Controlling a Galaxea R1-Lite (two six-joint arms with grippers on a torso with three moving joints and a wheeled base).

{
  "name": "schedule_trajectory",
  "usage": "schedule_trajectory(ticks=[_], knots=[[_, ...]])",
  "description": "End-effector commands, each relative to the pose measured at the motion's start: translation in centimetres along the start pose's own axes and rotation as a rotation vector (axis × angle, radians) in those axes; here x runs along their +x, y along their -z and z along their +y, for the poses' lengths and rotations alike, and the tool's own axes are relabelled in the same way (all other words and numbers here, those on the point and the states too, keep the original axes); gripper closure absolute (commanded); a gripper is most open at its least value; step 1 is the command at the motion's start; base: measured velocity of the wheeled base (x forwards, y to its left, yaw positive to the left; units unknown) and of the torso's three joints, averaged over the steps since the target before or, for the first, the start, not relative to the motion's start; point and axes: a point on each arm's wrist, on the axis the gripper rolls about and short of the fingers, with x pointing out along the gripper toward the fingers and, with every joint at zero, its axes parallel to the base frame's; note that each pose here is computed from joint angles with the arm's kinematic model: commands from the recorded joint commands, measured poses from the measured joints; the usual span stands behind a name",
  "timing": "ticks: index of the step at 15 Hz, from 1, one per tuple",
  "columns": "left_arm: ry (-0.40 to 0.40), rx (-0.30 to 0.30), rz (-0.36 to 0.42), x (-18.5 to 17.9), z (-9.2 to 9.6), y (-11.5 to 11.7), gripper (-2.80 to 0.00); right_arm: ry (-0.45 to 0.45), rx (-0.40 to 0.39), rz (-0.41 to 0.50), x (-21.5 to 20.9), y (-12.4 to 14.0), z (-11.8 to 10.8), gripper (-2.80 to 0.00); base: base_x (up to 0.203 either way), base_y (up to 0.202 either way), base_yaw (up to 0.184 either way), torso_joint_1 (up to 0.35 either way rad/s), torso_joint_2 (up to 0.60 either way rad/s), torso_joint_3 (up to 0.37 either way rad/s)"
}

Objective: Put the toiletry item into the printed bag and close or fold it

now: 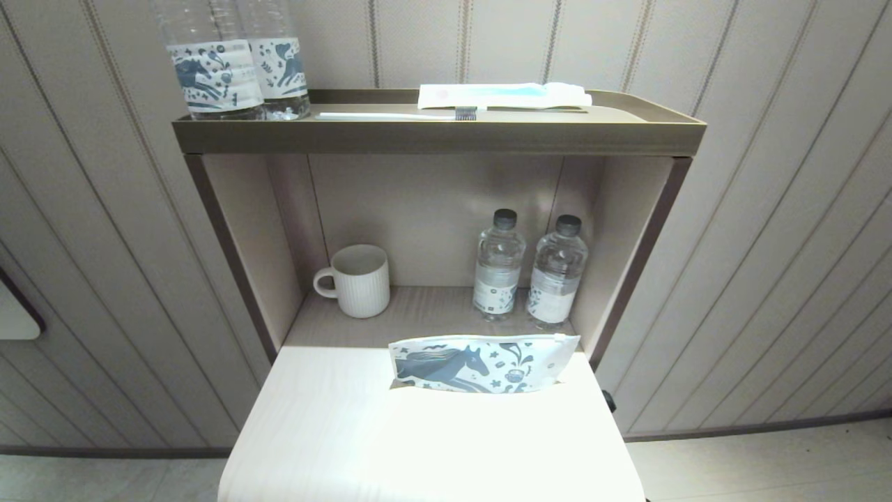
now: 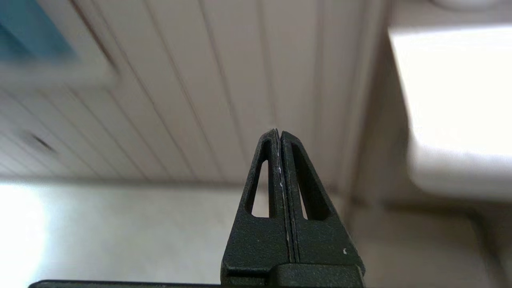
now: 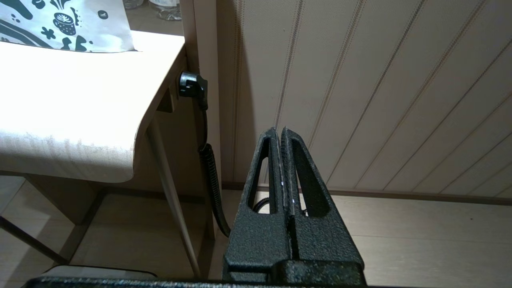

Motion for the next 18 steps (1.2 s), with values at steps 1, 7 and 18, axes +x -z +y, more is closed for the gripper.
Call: schedule_trajectory(ticks=[1, 7, 18], knots=[[-0.048, 0.032, -0.12, 0.6, 0.0, -0.3, 0.0, -0.002, -0.001, 0.001, 0.0, 0.0, 0.0, 0.0, 0.0, 0.0, 0.0, 0.0, 0.0, 0.0], [0.19, -0.007, -0.082, 1.3, -0.9, 1.5, 0.0, -0.003, -0.001, 0.001, 0.0, 0.0, 0.0, 0.0, 0.0, 0.0, 0.0, 0.0, 0.0, 0.0], [0.161, -0.141, -0.102, 1.4, -0.8, 1.2, 0.0, 0.001, 0.002, -0.007, 0.0, 0.0, 0.0, 0.0, 0.0, 0.0, 0.0, 0.0, 0.0, 0.0]])
